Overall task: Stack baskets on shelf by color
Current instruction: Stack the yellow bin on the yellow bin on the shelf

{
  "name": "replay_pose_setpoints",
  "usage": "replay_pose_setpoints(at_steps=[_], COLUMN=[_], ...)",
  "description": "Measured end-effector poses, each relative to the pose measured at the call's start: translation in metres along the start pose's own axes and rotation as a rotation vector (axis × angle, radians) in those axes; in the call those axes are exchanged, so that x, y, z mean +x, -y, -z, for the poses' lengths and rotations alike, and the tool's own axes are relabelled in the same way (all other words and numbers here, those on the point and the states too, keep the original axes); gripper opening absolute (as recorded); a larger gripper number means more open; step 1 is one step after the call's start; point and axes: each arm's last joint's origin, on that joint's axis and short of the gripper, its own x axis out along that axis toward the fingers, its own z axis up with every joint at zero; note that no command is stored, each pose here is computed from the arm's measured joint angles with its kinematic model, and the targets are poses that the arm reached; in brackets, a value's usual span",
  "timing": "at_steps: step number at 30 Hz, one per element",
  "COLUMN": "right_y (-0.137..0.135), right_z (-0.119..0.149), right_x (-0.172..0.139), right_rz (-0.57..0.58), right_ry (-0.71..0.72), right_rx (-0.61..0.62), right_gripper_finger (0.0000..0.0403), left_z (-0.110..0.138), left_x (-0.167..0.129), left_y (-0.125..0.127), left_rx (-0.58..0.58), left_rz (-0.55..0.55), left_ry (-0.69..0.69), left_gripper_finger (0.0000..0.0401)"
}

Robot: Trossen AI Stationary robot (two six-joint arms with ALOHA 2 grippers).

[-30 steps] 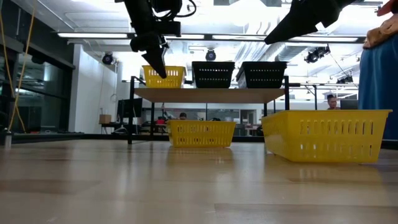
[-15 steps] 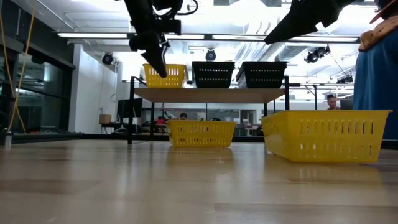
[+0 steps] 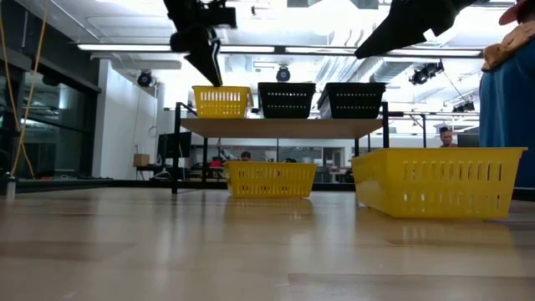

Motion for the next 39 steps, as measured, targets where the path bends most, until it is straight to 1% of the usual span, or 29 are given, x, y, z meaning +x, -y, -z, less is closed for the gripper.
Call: replay_pose_setpoints(at_steps=[6, 11, 13, 16, 18, 20, 24, 26, 29, 31, 33, 35, 37, 39], right_y=[-0.001, -0.001, -0.002, -0.002, -0.002, -0.002, -0.002, -0.002, -0.002, -0.002, -0.002, -0.002, -0.003, -0.003], right_z=[-0.002, -0.004, -0.005, -0.006, -0.006, -0.006, -0.007, -0.007, -0.007, -0.007, -0.007, -0.008, -0.009, -0.01], right_x=[0.0, 0.0, 0.0, 0.0, 0.0, 0.0, 0.0, 0.0, 0.0, 0.0, 0.0, 0.0, 0.0, 0.0], right_rz=[-0.003, -0.006, -0.008, -0.01, -0.01, -0.01, -0.01, -0.01, -0.011, -0.012, -0.012, -0.012, -0.014, -0.013], right_ry=[0.011, 0.023, 0.029, 0.037, 0.037, 0.037, 0.038, 0.038, 0.04, 0.041, 0.041, 0.044, 0.053, 0.06], right_rx=[0.006, 0.009, 0.004, 0.004, 0.004, -0.002, -0.006, -0.01, -0.008, -0.006, -0.006, -0.011, -0.013, -0.018], right_gripper_finger=[0.0192, 0.0192, 0.0192, 0.0192, 0.0192, 0.0192, 0.0192, 0.0192, 0.0192, 0.0192, 0.0192, 0.0192, 0.0192, 0.0192], left_z=[-0.006, -0.013, -0.015, -0.019, -0.02, -0.02, -0.013, -0.008, 0.006, 0.014, 0.026, 0.031, 0.035, 0.035], left_x=[-0.035, -0.065, -0.074, -0.087, -0.092, -0.092, -0.081, -0.07, -0.043, -0.021, 0.001, 0.02, 0.035, 0.049], left_y=[-0.006, -0.006, -0.003, 0.005, 0.015, 0.029, 0.061, 0.08, 0.109, 0.124, 0.135, 0.141, 0.145, 0.148], left_rx=[-0.06, -0.158, -0.2, -0.248, -0.25, -0.229, -0.168, -0.093, 0.036, 0.094, 0.146, 0.189, 0.244, 0.307], left_rz=[-0.03, -0.025, 0.022, 0.131, 0.192, 0.228, 0.279, 0.298, 0.29, 0.237, 0.147, 0.051, 0.002, -0.012], left_ry=[0.113, 0.238, 0.311, 0.418, 0.48, 0.54, 0.624, 0.668, 0.664, 0.623, 0.525, 0.434, 0.353, 0.302], left_gripper_finger=[0.015, 0.015, 0.015, 0.0149, 0.0147, 0.0145, 0.0141, 0.014, 0.014, 0.014, 0.014, 0.014, 0.014, 0.014])
